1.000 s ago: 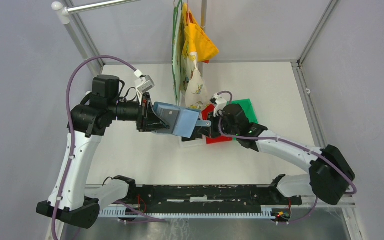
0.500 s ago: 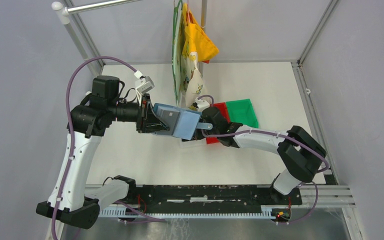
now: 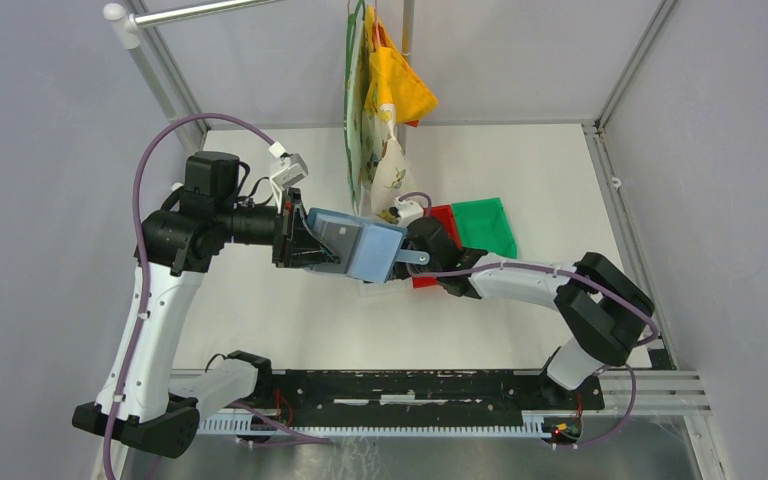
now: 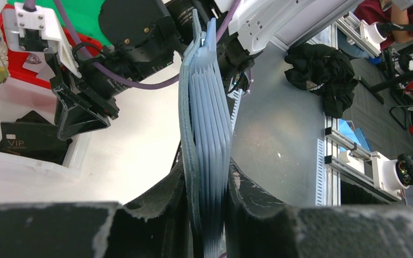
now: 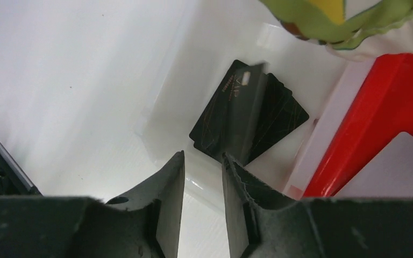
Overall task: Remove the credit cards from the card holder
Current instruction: Place the credit card in the storage box, then remove the credit card from the card holder.
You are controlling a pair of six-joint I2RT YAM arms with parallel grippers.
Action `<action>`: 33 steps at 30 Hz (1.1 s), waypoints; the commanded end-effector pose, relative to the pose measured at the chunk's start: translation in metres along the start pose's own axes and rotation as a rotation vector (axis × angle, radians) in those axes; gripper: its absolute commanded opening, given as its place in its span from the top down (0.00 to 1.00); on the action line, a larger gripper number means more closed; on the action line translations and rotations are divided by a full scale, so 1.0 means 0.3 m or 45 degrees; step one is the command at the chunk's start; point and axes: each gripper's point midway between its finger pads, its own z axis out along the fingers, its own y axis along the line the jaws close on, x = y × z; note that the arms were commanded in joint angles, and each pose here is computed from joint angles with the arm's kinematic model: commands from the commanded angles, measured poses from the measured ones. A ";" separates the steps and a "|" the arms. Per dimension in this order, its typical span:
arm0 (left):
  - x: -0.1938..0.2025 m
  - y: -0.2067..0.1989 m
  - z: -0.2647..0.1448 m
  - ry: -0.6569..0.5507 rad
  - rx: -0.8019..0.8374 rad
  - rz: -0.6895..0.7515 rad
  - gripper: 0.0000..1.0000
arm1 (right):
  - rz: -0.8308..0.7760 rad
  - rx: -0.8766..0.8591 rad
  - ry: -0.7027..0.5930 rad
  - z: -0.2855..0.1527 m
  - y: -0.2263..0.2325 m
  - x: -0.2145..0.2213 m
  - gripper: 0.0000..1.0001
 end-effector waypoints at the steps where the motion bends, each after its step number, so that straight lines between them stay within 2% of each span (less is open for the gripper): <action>1: -0.030 -0.046 -0.004 -0.039 0.087 0.103 0.98 | -0.026 -0.045 -0.204 -0.083 0.056 -0.161 0.60; 7: -0.041 -0.055 -0.004 -0.051 0.104 0.097 0.98 | -0.030 -0.083 -0.333 -0.220 0.093 -0.261 0.46; 12: -0.045 -0.061 -0.004 -0.055 0.117 0.100 0.98 | -0.062 -0.085 -0.498 -0.428 0.109 -0.382 0.34; 15: -0.042 -0.062 -0.003 -0.055 0.126 0.100 0.98 | -0.060 -0.098 -0.600 -0.571 0.097 -0.455 0.23; 19: -0.034 -0.066 -0.001 -0.052 0.147 0.097 0.98 | -0.067 -0.224 -0.667 -0.721 0.124 -0.530 0.10; 22: -0.028 -0.068 0.001 -0.050 0.159 0.091 0.98 | -0.097 -0.428 -0.672 -0.789 0.232 -0.555 0.02; 26: -0.020 -0.064 0.002 -0.048 0.153 0.090 0.98 | -0.101 -0.735 -0.658 -0.843 0.368 -0.553 0.02; 33: -0.012 -0.064 0.001 -0.046 0.148 0.098 0.97 | -0.064 -0.990 -0.653 -0.890 0.457 -0.530 0.02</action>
